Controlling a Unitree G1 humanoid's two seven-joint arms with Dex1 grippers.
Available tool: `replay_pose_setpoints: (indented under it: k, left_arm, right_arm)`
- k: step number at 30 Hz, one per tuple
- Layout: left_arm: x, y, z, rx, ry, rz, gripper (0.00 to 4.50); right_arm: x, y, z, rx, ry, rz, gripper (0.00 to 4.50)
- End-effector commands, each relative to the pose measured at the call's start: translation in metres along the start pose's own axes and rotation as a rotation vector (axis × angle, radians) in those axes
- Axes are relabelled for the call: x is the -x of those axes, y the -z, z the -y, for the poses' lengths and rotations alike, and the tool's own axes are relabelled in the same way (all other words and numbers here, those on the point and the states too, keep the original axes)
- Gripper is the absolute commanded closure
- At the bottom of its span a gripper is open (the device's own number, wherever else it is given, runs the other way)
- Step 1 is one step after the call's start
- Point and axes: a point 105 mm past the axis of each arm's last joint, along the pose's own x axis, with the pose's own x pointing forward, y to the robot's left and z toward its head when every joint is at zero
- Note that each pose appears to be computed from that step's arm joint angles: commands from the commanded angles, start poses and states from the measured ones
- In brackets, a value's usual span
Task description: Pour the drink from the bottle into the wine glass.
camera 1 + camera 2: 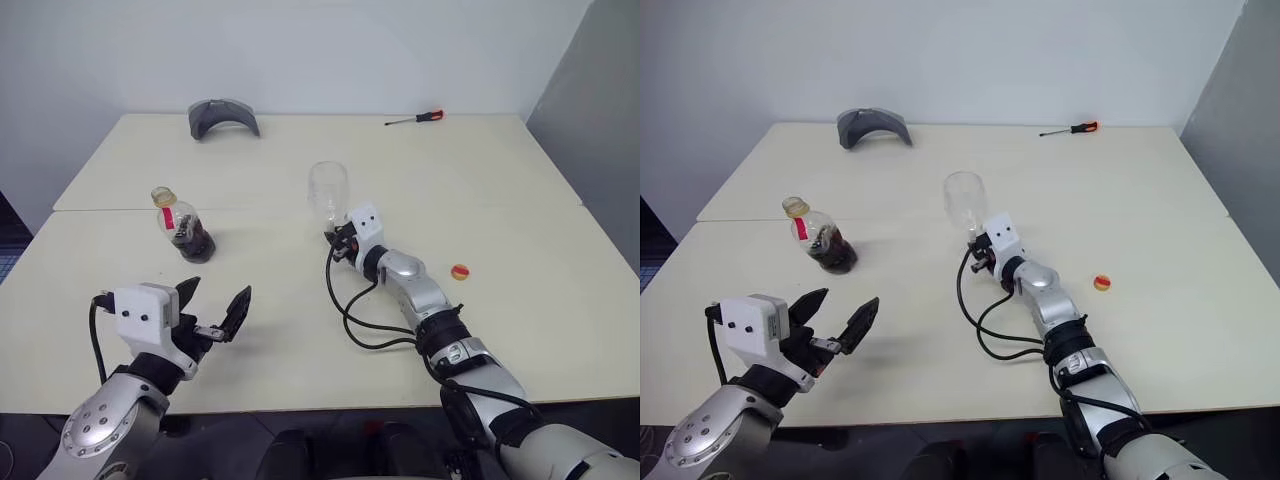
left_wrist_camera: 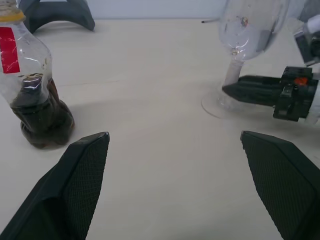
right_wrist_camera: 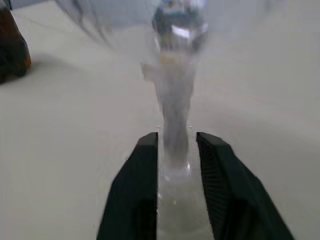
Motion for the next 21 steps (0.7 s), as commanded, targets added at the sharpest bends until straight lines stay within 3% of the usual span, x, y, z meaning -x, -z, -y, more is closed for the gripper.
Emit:
replay_pose_setpoints:
  k: [1,7,11,15,21]
  left_arm:
    - [0.001,-0.008,0.003,-0.027,0.010,0.037,0.00]
    - [0.000,-0.007,0.003,-0.026,0.003,0.041,0.00]
    - [-0.001,-0.005,-0.005,-0.027,-0.040,0.039,0.00]
    - [-0.011,0.024,-0.028,-0.019,-0.225,0.002,0.00]
    - [-0.025,0.021,-0.044,-0.007,-0.375,0.064,0.00]
  right_arm:
    - [0.002,-0.013,0.001,-0.008,-0.018,0.045,2.03]
    - [0.026,-0.005,0.001,-0.015,-0.059,0.032,0.03]
    - [0.052,-0.010,0.006,-0.011,-0.067,0.048,0.03]
    - [0.118,-0.024,-0.015,-0.036,-0.295,0.109,0.03]
    - [0.177,-0.056,-0.039,-0.029,-0.500,0.161,0.03]
